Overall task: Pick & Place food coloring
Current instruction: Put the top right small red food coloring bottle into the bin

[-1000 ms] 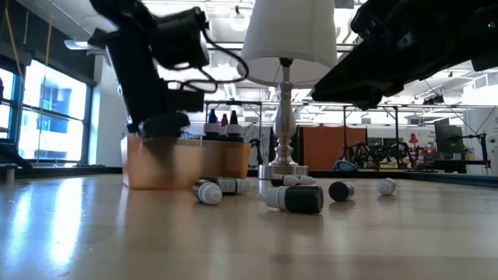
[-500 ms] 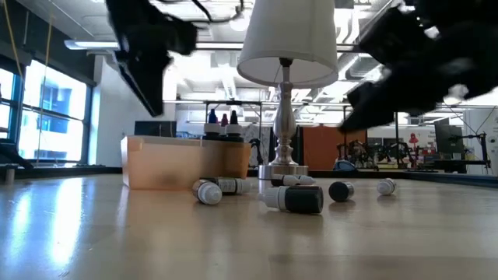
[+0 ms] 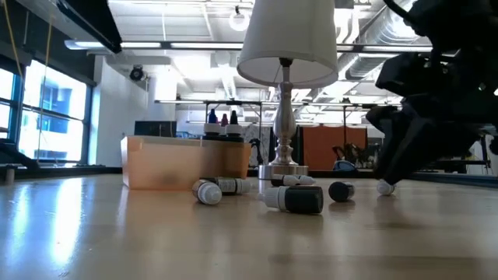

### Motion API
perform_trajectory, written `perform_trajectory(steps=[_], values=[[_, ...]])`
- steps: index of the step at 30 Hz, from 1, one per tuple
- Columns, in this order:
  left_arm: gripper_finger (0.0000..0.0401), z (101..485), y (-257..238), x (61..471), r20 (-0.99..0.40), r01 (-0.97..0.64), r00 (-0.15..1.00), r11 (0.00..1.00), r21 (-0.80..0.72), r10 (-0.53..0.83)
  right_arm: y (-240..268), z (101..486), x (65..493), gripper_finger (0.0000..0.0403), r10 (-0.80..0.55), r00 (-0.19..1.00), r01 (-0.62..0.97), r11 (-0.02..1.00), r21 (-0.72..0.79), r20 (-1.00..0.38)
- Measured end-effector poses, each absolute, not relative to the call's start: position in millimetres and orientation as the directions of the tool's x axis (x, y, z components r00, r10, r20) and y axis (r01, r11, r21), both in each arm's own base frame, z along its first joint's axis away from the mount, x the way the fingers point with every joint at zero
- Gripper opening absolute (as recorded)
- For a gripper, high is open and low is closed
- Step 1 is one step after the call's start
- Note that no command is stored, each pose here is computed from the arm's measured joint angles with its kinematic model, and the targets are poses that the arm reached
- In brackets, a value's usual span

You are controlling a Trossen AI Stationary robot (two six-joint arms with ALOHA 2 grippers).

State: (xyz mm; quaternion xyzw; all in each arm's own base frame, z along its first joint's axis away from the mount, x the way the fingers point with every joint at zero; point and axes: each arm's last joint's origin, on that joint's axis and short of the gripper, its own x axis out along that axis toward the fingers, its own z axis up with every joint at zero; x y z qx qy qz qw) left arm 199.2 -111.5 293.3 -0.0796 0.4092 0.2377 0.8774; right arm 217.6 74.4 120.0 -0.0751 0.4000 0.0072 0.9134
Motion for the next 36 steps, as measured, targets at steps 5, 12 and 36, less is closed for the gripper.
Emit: perform_trajectory(steps=[5, 12, 36], values=[[0.0162, 294, -128, 190, -0.723, -0.458, 0.602, 0.888, 0.035, 0.339, 68, 119, 219, 0.0114, -0.036, 0.667, -0.097, 0.986, -0.135, -0.744], [0.0163, 295, -135, 184, -0.704, -0.461, 0.628, 0.887, 0.008, 0.333, 52, 115, 217, 0.0114, -0.07, 0.598, -0.063, 0.989, -0.134, -0.798], [0.0163, 296, -139, 185, -0.693, -0.454, 0.649, 0.891, -0.023, 0.313, 43, 119, 226, 0.0065, -0.054, 0.662, 0.114, 0.993, 0.03, -0.747]])
